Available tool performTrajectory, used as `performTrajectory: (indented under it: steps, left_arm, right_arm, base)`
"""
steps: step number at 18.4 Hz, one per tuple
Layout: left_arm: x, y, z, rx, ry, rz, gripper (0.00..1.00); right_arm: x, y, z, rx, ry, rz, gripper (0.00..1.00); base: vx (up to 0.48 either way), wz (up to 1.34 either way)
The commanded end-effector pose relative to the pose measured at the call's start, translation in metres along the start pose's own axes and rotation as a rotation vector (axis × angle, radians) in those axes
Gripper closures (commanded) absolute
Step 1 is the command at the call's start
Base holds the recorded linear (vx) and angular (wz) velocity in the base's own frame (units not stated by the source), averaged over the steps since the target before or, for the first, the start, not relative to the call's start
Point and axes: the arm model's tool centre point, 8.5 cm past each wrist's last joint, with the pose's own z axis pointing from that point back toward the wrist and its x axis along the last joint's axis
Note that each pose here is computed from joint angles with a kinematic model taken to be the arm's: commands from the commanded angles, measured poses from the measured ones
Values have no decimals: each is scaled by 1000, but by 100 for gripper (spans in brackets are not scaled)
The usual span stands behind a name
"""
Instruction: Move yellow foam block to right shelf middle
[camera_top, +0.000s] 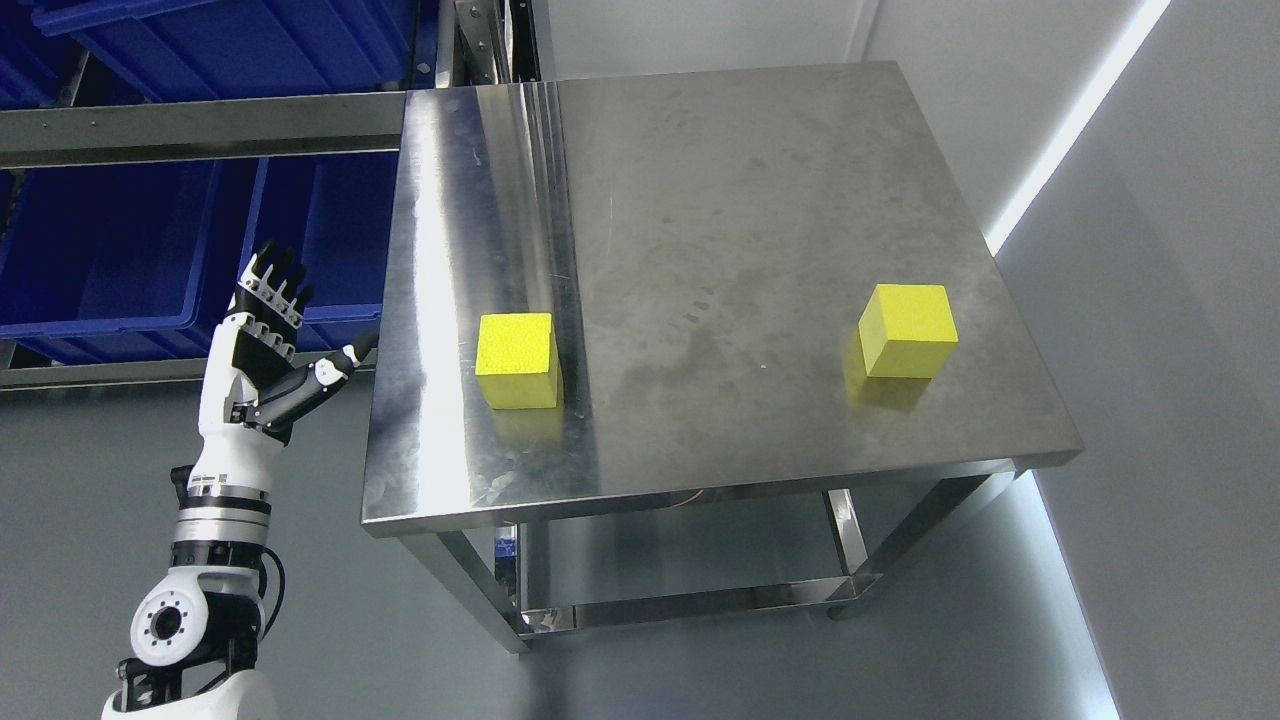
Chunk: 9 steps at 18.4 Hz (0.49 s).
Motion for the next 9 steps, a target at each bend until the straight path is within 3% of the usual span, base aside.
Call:
performTrajectory:
  steps: [1, 9]
  left_arm:
    - [2, 8, 1, -5, 5, -30, 0]
    - [4, 2, -2, -49, -10, -33, 0]
  right_arm:
    - [8, -11, -1, -17, -21, 2, 0]
    - [9, -11, -1, -17, -22, 2, 0]
  base:
    - [0, 0]
    - [0, 0]
